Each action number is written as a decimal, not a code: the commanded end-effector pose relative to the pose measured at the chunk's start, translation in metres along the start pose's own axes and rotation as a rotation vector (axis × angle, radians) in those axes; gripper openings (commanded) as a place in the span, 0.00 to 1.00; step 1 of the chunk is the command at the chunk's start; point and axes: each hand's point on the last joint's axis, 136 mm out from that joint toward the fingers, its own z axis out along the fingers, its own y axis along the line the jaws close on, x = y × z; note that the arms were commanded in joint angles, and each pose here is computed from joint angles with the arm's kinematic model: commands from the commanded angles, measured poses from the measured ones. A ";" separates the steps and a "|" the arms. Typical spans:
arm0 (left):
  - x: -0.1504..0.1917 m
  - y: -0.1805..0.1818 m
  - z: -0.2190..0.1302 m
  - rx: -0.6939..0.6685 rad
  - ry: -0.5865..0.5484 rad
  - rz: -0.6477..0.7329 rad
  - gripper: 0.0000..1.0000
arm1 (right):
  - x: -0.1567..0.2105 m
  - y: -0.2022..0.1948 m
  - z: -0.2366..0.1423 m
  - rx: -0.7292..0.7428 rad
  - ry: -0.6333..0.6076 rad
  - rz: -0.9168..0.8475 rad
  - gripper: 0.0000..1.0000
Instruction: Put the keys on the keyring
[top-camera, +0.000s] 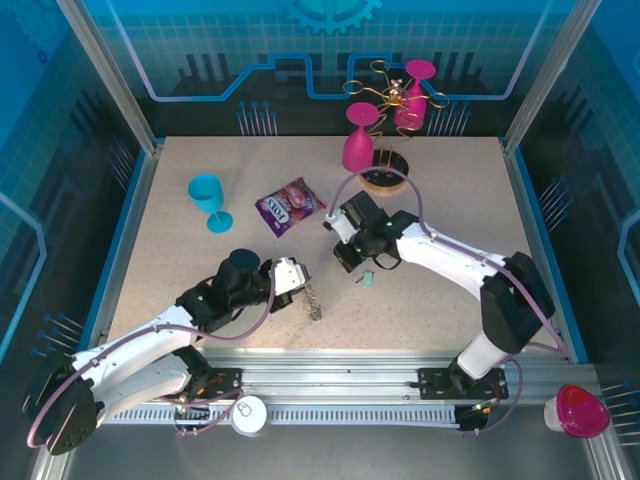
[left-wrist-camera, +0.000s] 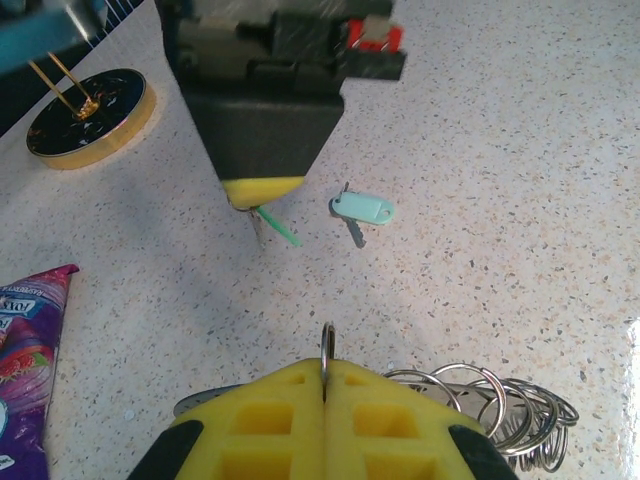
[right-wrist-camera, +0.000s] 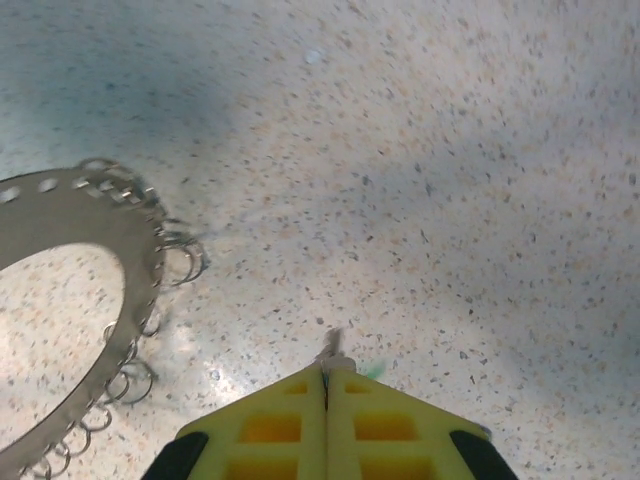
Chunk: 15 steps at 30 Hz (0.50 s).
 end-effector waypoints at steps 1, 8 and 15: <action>-0.014 0.002 -0.004 -0.013 -0.065 0.044 0.00 | -0.003 0.025 -0.008 -0.070 -0.074 -0.182 0.00; -0.018 -0.003 -0.006 0.015 -0.085 0.026 0.00 | 0.002 0.064 -0.034 -0.208 -0.220 -0.369 0.00; -0.018 -0.009 -0.005 0.051 -0.087 0.001 0.00 | 0.017 0.089 -0.053 -0.351 -0.264 -0.464 0.00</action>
